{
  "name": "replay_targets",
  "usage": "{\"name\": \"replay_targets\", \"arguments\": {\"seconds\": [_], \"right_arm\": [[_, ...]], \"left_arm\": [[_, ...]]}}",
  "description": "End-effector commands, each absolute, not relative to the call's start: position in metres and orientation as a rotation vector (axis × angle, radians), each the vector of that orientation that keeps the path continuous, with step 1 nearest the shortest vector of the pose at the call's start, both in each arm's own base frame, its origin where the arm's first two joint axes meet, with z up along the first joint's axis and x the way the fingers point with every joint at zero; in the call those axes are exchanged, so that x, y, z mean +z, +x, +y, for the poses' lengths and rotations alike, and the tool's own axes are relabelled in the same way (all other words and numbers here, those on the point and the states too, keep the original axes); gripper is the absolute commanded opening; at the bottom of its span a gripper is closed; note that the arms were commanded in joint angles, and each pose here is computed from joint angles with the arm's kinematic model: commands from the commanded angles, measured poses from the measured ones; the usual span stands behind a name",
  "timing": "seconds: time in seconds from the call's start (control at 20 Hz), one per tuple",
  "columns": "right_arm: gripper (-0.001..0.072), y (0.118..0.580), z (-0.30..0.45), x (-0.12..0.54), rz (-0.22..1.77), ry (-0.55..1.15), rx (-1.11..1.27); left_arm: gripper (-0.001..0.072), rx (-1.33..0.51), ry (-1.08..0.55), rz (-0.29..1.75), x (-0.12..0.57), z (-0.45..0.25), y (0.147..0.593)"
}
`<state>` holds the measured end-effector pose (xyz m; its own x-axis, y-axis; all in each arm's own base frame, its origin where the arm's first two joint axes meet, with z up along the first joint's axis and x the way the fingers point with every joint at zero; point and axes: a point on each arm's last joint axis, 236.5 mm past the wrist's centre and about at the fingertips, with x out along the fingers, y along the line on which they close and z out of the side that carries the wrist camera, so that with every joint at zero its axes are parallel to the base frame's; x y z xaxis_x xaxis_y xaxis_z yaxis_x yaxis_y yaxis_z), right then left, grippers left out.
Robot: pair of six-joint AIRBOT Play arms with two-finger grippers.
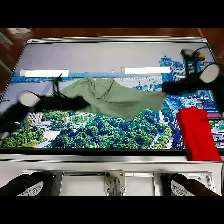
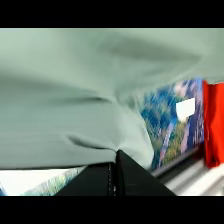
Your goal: Fold the shirts.
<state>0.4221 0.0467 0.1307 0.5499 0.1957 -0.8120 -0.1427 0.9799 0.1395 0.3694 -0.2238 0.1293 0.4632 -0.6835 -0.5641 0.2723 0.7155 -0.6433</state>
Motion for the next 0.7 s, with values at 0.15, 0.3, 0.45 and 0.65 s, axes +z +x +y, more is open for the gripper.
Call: {"name": "replay_targets", "arguments": {"seconds": [0.15, 0.3, 0.45, 0.65], "right_arm": [[0.0061, 0.331, 0.018, 0.522, -0.167, -0.045, 0.071], [0.0061, 0.227, 0.010, 0.603, -0.441, -0.077, 0.024], [0.0061, 0.184, 0.007, 0.600, -0.430, -0.093, 0.012], [0.0061, 0.205, -0.011, 0.537, -0.145, -0.174, -0.060]], "left_arm": [[0.0039, -0.516, -0.198, -0.008, 0.516, -0.122, 0.282], [0.0038, -0.393, -0.172, -0.151, 0.567, -0.087, 0.223], [0.0039, -0.352, -0.160, -0.016, 0.534, -0.080, 0.207], [0.0039, -0.335, -0.132, 0.238, 0.468, -0.081, 0.221]]}}
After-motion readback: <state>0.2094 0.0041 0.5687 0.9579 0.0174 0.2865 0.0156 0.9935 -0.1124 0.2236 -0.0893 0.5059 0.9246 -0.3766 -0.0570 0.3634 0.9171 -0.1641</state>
